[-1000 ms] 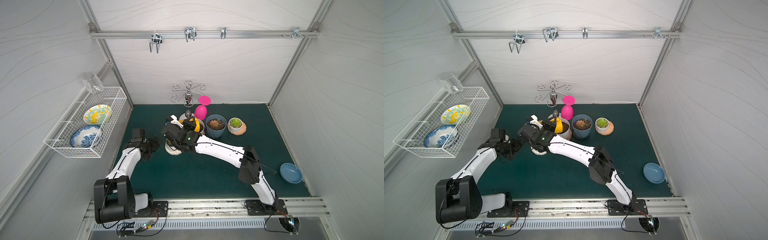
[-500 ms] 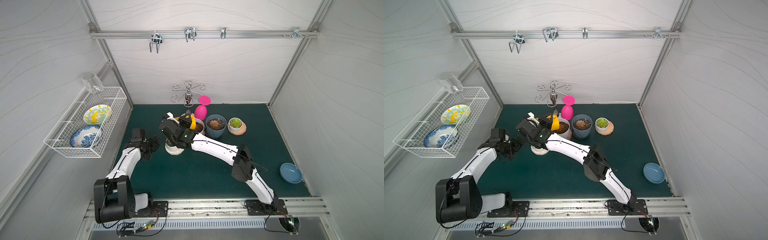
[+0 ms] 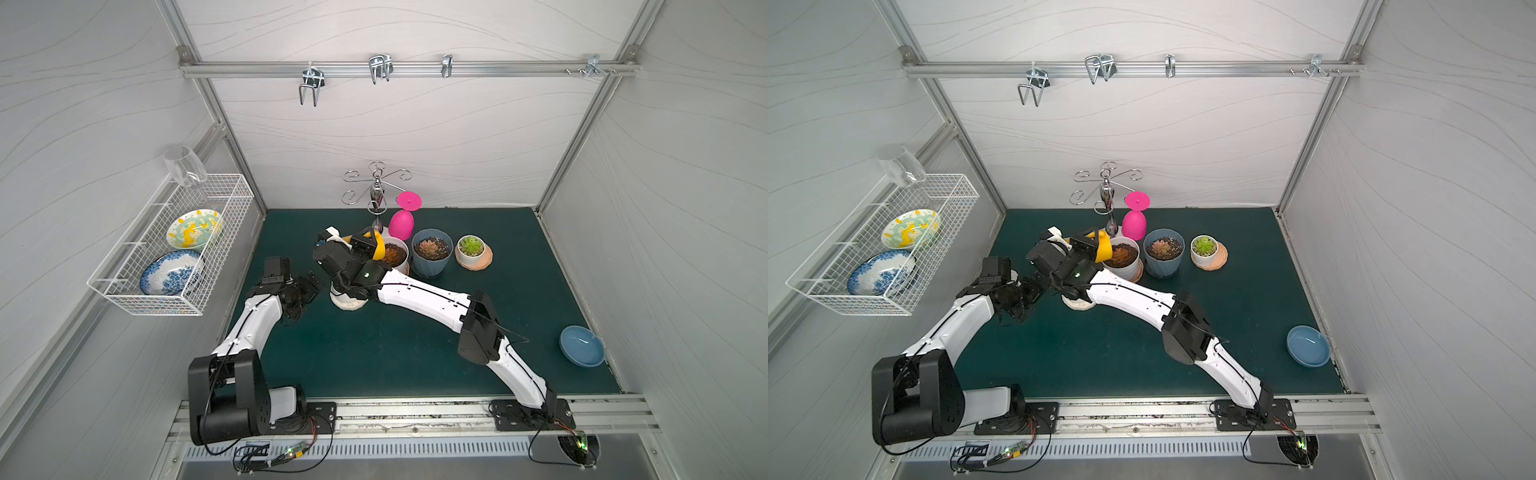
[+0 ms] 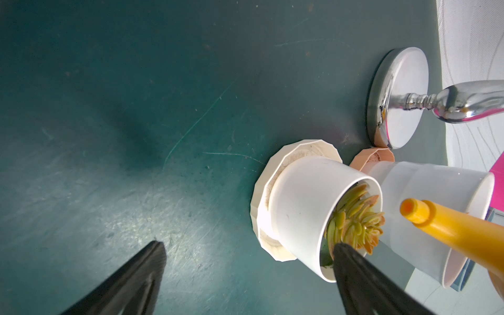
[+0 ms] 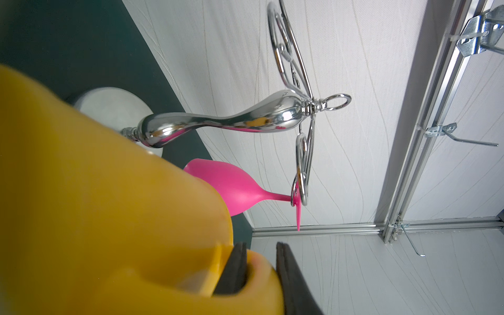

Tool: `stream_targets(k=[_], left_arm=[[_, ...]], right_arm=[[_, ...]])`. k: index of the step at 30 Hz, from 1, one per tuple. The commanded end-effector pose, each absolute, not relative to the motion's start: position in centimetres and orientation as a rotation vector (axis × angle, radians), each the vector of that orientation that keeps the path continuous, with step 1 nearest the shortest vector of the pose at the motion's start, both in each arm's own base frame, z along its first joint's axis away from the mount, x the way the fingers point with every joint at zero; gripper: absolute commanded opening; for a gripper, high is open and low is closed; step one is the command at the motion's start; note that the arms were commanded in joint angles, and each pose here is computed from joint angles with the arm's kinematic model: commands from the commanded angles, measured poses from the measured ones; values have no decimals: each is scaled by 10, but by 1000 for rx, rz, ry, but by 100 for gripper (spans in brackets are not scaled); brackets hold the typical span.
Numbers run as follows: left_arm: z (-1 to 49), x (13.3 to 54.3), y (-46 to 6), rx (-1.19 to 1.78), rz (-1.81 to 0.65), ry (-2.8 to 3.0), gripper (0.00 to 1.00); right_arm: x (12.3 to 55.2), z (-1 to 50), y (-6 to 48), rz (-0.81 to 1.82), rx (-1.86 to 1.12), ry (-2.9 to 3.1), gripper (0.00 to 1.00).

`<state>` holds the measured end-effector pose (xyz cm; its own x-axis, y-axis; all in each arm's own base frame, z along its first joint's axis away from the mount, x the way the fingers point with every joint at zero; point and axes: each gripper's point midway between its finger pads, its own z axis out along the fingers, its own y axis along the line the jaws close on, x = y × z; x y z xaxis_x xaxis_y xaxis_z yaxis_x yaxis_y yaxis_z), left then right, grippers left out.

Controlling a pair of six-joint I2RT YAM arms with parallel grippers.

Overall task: Water the succulent around the soil edge
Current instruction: Water the soil of the potted plant with water.

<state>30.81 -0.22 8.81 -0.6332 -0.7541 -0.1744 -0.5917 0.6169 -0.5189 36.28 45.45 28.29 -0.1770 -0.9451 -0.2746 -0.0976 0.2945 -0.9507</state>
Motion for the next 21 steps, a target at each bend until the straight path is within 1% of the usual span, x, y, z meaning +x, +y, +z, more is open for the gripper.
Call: stream_targets(k=[1,10,21], left_arm=[[103,321,0,-1036,-612,2428,100],[108,321,0,-1027,-607,2419,100],[136,314,8,-1013,-550,2353,100]], right_arm=[[356,300,463,-986,-927,1535,0],[339,306,464,-918,-928,1549,0],[316,333,431,-805,-855,1623,0]])
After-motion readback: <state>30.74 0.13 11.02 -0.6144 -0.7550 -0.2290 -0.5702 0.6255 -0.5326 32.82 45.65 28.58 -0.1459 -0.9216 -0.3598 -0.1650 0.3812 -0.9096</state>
